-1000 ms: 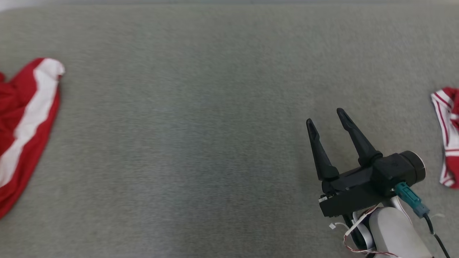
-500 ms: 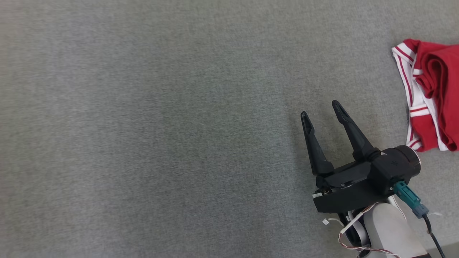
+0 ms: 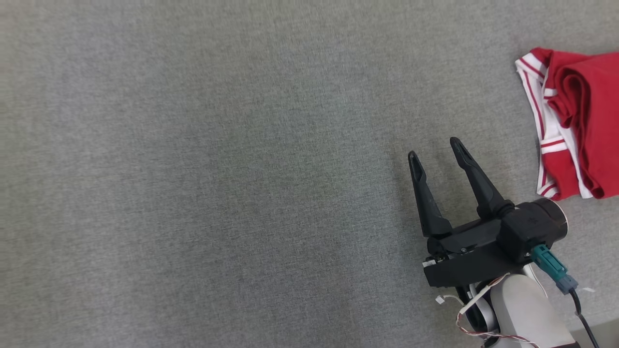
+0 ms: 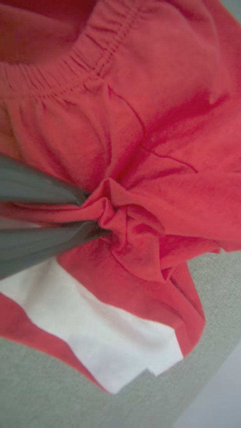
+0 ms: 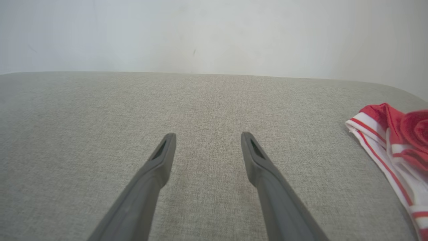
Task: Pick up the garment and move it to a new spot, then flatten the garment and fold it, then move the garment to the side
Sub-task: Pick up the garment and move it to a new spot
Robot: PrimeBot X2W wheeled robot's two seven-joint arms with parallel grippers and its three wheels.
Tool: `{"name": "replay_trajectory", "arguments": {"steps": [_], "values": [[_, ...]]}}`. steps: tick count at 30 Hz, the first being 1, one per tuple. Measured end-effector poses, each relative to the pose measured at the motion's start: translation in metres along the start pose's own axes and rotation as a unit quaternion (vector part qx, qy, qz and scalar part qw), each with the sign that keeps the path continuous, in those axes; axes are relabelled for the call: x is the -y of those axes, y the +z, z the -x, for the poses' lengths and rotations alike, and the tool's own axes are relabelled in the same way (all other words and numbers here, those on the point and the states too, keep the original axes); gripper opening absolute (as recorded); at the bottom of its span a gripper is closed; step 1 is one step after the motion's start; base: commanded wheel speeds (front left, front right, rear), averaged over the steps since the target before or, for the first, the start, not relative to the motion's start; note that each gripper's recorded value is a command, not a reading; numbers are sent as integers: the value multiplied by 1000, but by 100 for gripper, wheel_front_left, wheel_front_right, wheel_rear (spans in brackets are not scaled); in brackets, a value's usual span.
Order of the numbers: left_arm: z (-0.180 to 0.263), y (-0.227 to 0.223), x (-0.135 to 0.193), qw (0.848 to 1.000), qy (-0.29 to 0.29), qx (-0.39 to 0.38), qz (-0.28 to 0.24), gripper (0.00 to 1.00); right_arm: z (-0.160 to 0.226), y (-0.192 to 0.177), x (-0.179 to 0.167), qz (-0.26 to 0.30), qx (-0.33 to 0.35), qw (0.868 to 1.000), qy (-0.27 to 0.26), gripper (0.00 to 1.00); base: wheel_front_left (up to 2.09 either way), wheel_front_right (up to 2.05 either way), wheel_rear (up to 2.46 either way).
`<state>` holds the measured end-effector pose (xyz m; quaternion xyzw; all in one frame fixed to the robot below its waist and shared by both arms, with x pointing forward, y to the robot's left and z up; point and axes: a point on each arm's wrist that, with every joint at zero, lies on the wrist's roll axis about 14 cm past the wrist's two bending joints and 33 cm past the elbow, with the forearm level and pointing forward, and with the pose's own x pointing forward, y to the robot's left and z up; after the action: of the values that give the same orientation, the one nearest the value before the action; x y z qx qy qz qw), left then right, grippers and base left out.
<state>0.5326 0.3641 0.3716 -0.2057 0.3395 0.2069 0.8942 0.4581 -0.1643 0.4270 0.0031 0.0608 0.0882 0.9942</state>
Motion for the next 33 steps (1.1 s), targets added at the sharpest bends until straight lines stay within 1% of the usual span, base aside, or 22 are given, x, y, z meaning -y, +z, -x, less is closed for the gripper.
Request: {"name": "replay_trajectory", "arguments": {"steps": [4,8,10,13,16,20,23,24,27,31,33], "values": [[15,11,8,999,-24,19,-10,0,2,10,0,0,13,1000,-1,100,0,0,0],[40,37,27,995,-65,63,-29,0,7,21,-1,-1,25,1000,-2,100,0,0,0],[67,65,42,988,-96,109,-49,0,13,28,-5,-5,33,999,-1,100,0,0,0],[99,87,64,978,-135,145,-70,0,22,37,-9,-13,43,999,-1,100,0,0,0],[134,103,89,964,-176,176,-92,0,32,46,-14,-18,53,998,0,100,0,0,0],[183,112,130,942,-241,201,-123,0,44,61,-23,-24,72,997,7,100,0,0,0],[218,106,166,922,-292,205,-149,0,54,72,-25,-27,89,996,5,100,0,0,0],[230,101,180,914,-312,206,-159,0,58,75,-24,-28,93,995,3,100,0,0,0],[259,78,223,890,-370,192,-185,0,67,87,-19,-30,111,993,-9,100,0,0,0],[281,34,274,858,-434,154,-225,0,82,89,-9,-33,117,992,-28,100,0,0,0],[290,9,299,840,-466,129,-247,0,88,92,-3,-36,122,991,-40,100,0,0,0]]}}
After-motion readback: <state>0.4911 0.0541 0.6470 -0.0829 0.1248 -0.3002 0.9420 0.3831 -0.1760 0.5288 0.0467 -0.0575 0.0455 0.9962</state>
